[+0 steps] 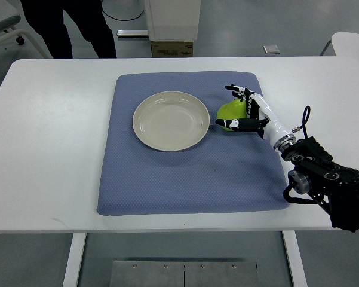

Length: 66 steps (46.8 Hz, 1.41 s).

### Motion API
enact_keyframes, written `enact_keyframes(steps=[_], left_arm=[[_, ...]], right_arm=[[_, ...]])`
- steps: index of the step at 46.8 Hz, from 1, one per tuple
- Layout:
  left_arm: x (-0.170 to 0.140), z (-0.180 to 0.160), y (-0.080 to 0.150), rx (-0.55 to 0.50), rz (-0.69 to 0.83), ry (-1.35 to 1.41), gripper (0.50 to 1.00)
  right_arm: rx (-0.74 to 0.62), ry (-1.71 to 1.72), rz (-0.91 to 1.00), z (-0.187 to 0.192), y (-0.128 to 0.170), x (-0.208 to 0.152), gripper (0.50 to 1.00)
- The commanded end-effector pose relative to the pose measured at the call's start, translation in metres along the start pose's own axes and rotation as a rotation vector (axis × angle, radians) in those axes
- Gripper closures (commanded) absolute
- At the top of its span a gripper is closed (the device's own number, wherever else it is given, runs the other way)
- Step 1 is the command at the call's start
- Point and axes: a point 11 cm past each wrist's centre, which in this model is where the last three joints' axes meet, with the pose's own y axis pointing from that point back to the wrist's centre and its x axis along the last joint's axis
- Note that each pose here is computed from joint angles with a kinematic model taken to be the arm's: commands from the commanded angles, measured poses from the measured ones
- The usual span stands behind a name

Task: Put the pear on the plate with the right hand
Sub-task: 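Lift the green pear with the right hand and carry it over the plate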

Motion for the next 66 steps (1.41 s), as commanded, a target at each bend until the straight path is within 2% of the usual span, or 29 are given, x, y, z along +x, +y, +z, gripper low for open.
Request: enact_keyframes(steps=[1,16,27,29,32,34,36,55,66], left_arm=[[0.000,0.000,0.000,0.001,0.000,0.000,0.500],[0.000,0.000,0.000,-0.001,0.000,0.001,0.500],[0.000,0.000,0.000,-0.001,0.000,0.000,0.500],[0.000,0.000,0.000,0.001,0.000,0.000,0.500],[0.000,0.000,0.000,-0.001,0.000,0.001,0.500],[0.000,0.000,0.000,-0.001,0.000,0.000,0.500],[0.000,0.000,0.000,0.001,0.001,0.000,0.500],[0.000,0.000,0.000,0.001,0.000,0.000,0.500],[0.000,0.000,0.000,0.001,0.000,0.000,0.500]], right_arm=[[-0.005,0.001,0.004,0.002,0.000,0.000,0.509],[-0.046,0.026,0.025,0.018,0.004,0.002,0.513],[-0.055,0.027,0.028,0.022,0.006,0.002,0.561],[-0.054,0.026,0.029,0.022,0.006,0.002,0.594],[-0.055,0.027,0.030,0.022,0.006,0.002,0.705],[-0.055,0.028,0.033,0.022,0.006,0.003,0.832],[-0.056,0.033,0.037,0.022,0.006,0.003,1.000],[-0.042,0.027,0.030,0.016,0.002,0.000,1.000],[0.012,0.036,0.021,-0.010,-0.015,0.000,1.000]])
